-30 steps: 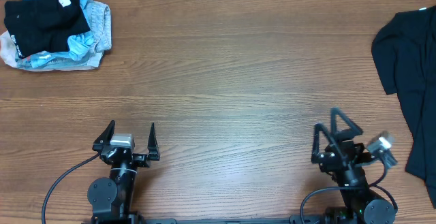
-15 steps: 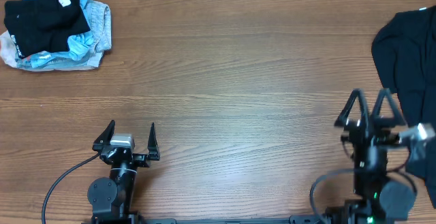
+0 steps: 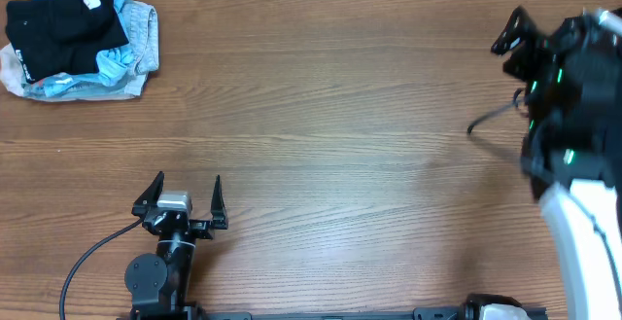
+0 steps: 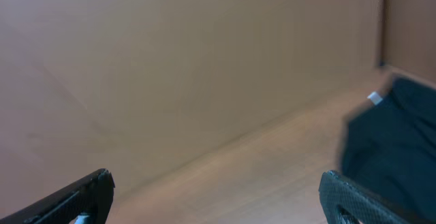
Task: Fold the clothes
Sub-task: 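Reach the right gripper to the black T-shirt at the right edge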
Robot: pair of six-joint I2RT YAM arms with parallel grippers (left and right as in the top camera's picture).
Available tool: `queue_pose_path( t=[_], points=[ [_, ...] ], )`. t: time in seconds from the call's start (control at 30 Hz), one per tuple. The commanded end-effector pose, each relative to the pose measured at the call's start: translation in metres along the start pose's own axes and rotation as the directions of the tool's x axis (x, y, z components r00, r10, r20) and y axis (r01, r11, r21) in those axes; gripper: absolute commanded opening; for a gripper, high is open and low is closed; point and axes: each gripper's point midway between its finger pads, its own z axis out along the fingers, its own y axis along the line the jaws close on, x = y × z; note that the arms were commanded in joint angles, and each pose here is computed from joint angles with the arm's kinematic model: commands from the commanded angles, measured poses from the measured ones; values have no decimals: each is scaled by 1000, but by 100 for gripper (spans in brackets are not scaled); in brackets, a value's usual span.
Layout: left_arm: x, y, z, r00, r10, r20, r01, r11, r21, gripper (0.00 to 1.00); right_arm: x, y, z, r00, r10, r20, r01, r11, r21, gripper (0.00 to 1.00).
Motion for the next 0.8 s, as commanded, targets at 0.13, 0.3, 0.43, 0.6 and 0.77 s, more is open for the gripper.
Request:
queue_pose_path(
  t=[0.13,0.3,0.43,0.6,0.77],
  points=[
    [0,3,0,1000,5,4,-5,1000,-16,100,-7,-65,54,977,-35,-210,83,971,225,100],
    [0,3,0,1000,5,4,-5,1000,-16,100,18,-125,76,945,38,-324,79,936,342,100],
    [0,3,0,1000,5,4,-5,1000,-16,100,39,-163,88,926,94,-367,63,917,394,100],
    [0,3,0,1000,5,4,-5,1000,-16,100,51,-186,97,919,125,-374,53,901,431,100],
    [0,3,0,1000,5,4,-5,1000,-16,100,79,-206,116,901,144,-410,63,890,451,100]
  ],
)
